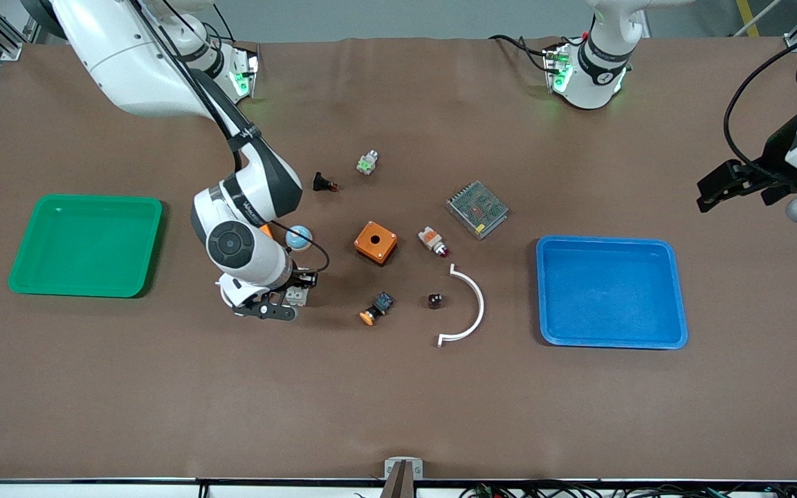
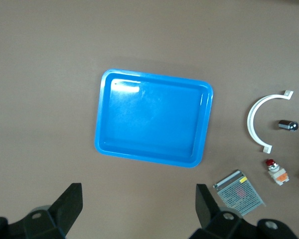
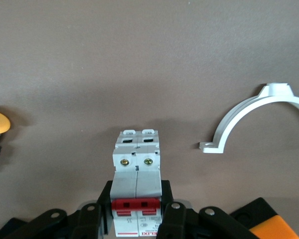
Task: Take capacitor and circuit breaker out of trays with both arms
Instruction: 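Lower the breaker onto the table beside the orange box with the right gripper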
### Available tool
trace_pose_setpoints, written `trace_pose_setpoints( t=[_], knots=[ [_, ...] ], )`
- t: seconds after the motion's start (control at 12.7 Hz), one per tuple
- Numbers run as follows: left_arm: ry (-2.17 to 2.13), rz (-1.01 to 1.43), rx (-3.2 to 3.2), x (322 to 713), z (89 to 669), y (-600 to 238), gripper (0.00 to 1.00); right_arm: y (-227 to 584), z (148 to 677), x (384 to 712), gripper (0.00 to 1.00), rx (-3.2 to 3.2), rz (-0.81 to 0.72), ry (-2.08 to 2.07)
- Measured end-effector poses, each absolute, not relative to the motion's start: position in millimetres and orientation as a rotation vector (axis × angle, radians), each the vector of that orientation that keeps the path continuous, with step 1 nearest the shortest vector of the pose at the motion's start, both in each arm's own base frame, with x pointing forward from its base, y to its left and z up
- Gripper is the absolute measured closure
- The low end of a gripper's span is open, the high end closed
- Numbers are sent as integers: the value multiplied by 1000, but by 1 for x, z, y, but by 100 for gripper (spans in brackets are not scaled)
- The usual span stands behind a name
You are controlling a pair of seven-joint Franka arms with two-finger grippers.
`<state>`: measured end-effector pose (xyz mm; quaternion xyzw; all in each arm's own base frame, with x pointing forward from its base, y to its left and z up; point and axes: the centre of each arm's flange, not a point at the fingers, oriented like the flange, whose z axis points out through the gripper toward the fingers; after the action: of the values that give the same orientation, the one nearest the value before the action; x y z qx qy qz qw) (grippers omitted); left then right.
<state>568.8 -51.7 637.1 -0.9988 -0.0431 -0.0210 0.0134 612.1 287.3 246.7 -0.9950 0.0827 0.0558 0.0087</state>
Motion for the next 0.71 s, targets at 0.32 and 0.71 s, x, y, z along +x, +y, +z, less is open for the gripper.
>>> trace_pose_setpoints(
  t=[0.32,0.71],
  knots=[
    [-134,29,-3098,552,638,-45,0,302,244,612,60,-3048,153,298],
    [-162,21,-3092,533,660,-35,0,308,225,613,60,-3069,133,296]
  ],
)
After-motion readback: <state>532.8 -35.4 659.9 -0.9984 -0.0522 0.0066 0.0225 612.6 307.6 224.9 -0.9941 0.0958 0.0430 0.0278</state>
